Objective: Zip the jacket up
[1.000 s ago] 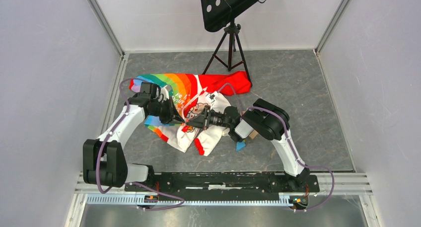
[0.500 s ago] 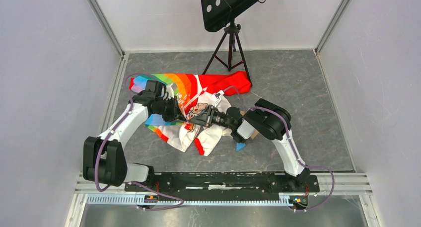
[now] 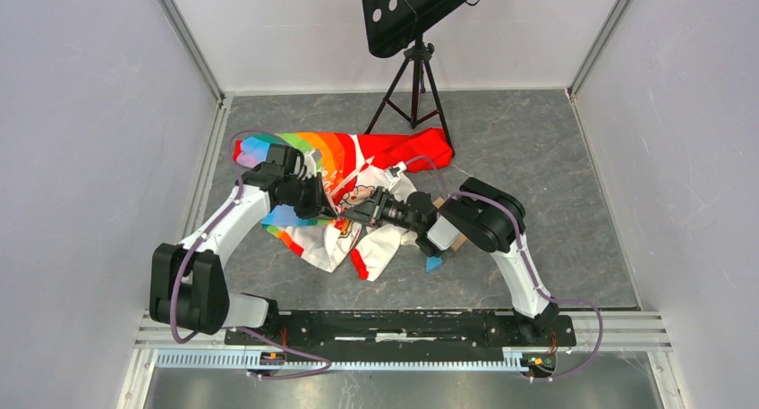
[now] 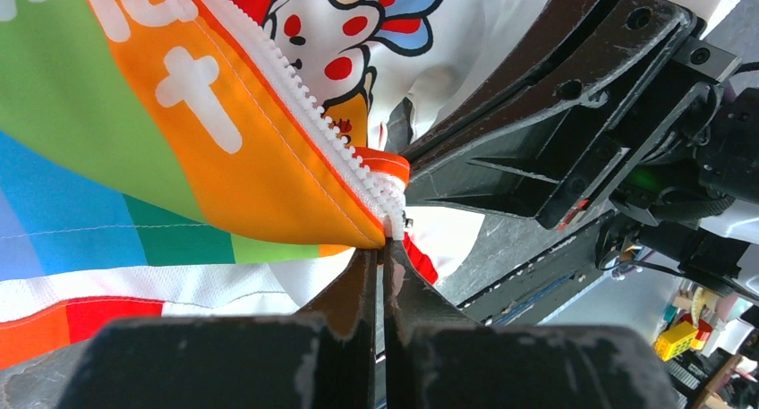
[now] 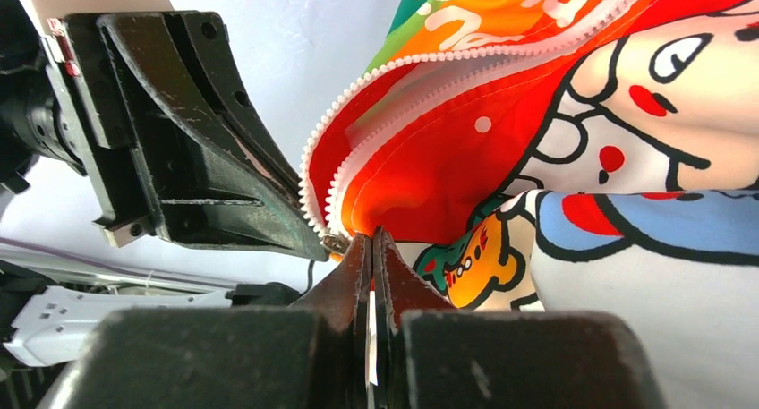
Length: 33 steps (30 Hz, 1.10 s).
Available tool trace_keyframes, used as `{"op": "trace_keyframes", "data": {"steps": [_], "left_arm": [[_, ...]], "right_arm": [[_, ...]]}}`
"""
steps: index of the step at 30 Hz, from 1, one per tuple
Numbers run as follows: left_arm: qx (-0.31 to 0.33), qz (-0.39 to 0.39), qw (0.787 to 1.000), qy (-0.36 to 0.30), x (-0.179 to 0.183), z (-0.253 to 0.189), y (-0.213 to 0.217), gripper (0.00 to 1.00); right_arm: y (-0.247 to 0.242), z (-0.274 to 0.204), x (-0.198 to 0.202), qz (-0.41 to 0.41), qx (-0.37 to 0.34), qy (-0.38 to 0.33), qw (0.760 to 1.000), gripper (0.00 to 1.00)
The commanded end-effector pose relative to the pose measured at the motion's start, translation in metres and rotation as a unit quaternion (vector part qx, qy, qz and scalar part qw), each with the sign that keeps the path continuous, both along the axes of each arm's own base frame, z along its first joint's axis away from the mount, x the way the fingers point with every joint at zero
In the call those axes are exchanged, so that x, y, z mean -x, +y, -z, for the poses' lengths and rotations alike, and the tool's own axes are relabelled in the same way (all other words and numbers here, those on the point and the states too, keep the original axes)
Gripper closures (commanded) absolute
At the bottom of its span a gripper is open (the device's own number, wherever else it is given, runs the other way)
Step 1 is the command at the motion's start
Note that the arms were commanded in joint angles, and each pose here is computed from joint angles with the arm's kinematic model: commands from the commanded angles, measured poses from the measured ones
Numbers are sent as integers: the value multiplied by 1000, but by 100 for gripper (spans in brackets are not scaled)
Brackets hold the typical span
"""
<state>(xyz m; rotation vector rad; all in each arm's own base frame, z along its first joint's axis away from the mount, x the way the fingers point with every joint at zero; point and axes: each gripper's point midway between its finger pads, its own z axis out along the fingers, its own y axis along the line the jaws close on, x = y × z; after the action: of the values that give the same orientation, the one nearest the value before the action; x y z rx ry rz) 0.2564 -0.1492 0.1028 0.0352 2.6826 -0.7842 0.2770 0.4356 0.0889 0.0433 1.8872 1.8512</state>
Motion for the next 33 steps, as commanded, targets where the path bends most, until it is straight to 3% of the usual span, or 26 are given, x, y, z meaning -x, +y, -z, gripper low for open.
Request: {"op": "trace_keyframes", "data": {"steps": [1, 11, 20, 33], "left_arm": [[-51, -4, 998, 35, 18, 12, 16, 98], [-40, 9, 999, 32, 21, 12, 10, 98], [-80, -25, 997, -3, 8, 12, 25, 98], [-28, -17, 999, -33, 8, -3, 10, 98]], "right_arm": [[-46, -168, -5, 57, -252, -161, 952, 100], [-34, -174, -4, 38, -287, -114, 950, 100], [-33, -162, 20, 16, -272, -83, 958, 100], [-28, -154, 22, 13, -276, -49, 960, 100]]}}
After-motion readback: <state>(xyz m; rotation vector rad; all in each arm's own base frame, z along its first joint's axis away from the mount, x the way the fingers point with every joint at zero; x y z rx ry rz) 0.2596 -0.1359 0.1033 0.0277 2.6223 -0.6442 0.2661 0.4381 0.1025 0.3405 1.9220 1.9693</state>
